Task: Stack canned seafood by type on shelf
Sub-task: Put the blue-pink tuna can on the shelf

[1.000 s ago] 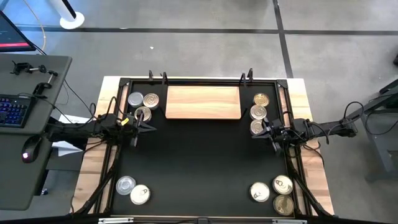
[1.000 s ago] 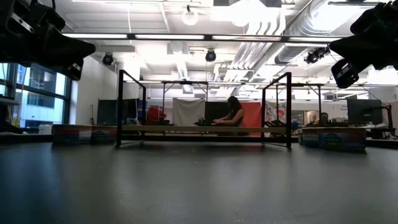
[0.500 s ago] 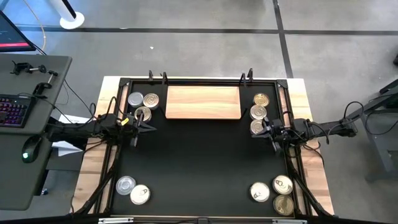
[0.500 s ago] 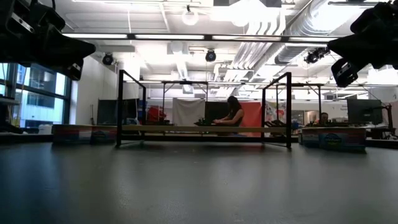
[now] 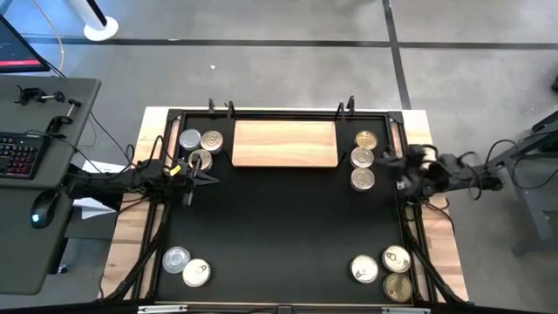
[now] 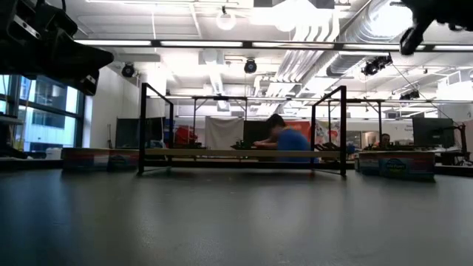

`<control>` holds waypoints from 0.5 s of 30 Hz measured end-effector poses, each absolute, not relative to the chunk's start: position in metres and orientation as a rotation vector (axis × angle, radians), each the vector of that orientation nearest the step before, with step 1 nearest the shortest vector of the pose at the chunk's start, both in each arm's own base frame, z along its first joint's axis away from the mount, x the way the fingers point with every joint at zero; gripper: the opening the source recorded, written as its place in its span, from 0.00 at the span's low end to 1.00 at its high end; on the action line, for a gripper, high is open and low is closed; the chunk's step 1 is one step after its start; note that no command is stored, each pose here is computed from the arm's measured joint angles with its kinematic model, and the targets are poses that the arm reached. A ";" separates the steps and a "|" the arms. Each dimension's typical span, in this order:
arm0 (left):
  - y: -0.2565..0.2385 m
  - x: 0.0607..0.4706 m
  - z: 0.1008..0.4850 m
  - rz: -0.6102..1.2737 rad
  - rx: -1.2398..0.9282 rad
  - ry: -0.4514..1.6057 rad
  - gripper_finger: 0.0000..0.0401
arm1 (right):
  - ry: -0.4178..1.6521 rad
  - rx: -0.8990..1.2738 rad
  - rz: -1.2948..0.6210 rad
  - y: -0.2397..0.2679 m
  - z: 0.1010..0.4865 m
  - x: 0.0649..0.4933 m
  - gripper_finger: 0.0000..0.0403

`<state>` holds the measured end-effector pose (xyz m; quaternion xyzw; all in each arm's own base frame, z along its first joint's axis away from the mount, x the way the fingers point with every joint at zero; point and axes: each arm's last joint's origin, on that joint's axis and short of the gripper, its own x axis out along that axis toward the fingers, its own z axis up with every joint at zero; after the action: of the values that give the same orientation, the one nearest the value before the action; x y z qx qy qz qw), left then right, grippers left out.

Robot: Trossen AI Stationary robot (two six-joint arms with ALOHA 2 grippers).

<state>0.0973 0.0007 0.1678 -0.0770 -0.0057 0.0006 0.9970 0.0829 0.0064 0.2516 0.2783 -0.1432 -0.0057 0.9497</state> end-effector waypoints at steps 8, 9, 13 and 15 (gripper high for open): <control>0.001 0.097 0.168 0.001 -0.154 -0.012 0.00 | 0.529 0.629 -0.468 0.003 0.244 0.089 0.00; 0.001 0.097 0.168 0.001 -0.154 -0.012 0.00 | 0.614 0.671 -0.541 0.002 0.239 0.089 0.00; 0.001 0.097 0.168 0.001 -0.154 -0.012 0.00 | 0.794 0.825 -0.776 0.003 0.215 0.100 0.00; 0.001 0.097 0.168 0.001 -0.154 -0.011 0.00 | 0.778 0.855 -0.873 0.002 0.210 0.112 0.00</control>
<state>0.0973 0.0006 0.1677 -0.0770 -0.0055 0.0005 0.9970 0.1116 0.0015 0.2097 0.3909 0.3561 -0.3995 0.7489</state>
